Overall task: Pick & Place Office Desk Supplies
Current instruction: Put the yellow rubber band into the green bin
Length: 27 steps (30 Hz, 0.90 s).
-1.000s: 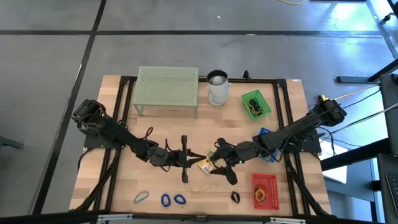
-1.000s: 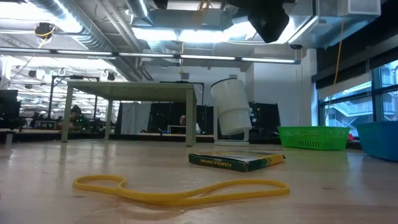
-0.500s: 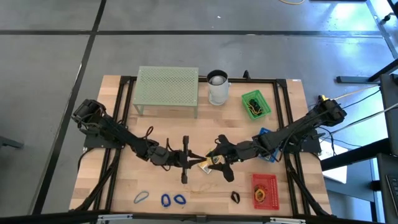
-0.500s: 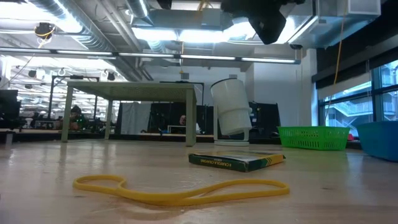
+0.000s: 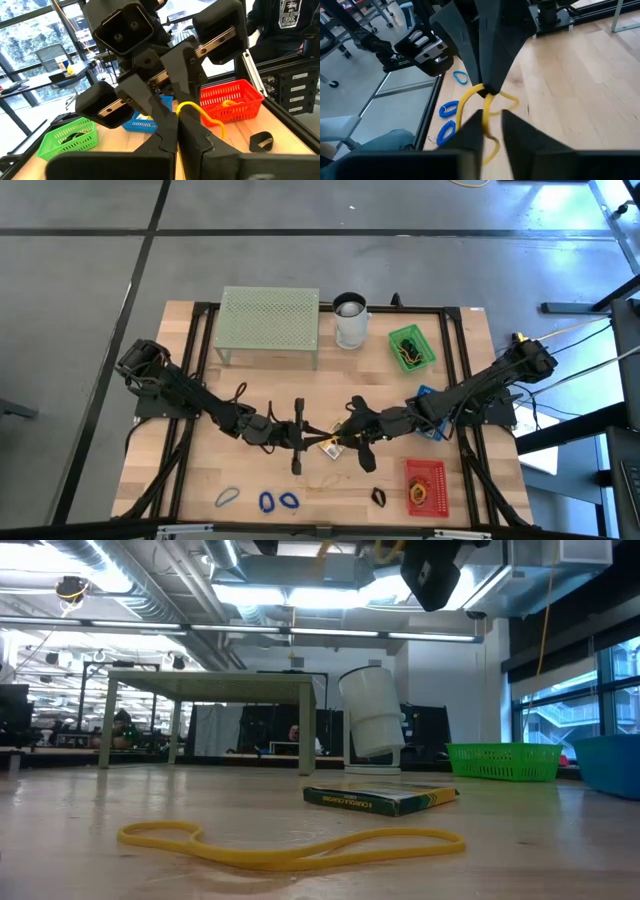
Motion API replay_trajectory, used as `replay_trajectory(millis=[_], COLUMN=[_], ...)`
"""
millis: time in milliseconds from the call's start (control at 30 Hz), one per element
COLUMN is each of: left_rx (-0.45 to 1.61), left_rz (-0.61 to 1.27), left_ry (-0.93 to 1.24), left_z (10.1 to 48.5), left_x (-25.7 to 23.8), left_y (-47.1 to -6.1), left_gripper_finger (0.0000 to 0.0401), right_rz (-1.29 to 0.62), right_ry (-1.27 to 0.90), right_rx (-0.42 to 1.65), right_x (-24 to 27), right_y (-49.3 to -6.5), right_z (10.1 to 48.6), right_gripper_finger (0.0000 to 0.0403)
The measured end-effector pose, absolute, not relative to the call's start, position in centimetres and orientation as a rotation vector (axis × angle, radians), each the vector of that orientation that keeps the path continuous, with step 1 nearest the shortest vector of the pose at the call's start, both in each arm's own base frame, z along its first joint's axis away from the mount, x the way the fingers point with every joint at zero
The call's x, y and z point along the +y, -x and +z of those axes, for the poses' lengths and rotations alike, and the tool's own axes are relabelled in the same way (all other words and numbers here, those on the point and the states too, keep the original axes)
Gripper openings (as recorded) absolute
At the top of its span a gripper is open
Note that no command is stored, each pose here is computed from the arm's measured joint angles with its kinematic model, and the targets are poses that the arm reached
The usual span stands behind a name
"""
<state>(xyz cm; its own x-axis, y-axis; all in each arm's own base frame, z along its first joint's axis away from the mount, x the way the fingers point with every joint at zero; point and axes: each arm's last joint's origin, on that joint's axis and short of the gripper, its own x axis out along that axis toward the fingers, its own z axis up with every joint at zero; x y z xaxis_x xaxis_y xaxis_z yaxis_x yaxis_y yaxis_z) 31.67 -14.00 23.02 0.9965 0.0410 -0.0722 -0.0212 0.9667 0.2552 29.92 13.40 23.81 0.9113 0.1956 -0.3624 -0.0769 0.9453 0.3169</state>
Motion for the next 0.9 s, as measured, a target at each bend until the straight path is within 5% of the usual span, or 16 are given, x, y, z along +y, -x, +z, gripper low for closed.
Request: replay_trajectory(millis=[133,467,900], left_rx=[0.077,0.076,0.113], left_rz=[0.031,0.034,0.112], left_ry=[-0.257,-0.189,-0.201], left_z=[23.0,23.0,22.7], left_x=[-14.0,-14.0,-13.8], left_y=[-31.7,-31.7,-31.6], left_gripper_finger=[0.0003,0.0013,0.0101], right_rz=[0.145,0.113,0.033], right_ry=[-0.302,-0.294,-0.272], right_rx=[0.403,0.396,0.433], right_x=[13.4,13.3,11.2], right_y=[-29.9,-29.9,-29.5], right_z=[23.8,23.8,24.5], right_gripper_finger=[0.0009,0.0006,0.0002])
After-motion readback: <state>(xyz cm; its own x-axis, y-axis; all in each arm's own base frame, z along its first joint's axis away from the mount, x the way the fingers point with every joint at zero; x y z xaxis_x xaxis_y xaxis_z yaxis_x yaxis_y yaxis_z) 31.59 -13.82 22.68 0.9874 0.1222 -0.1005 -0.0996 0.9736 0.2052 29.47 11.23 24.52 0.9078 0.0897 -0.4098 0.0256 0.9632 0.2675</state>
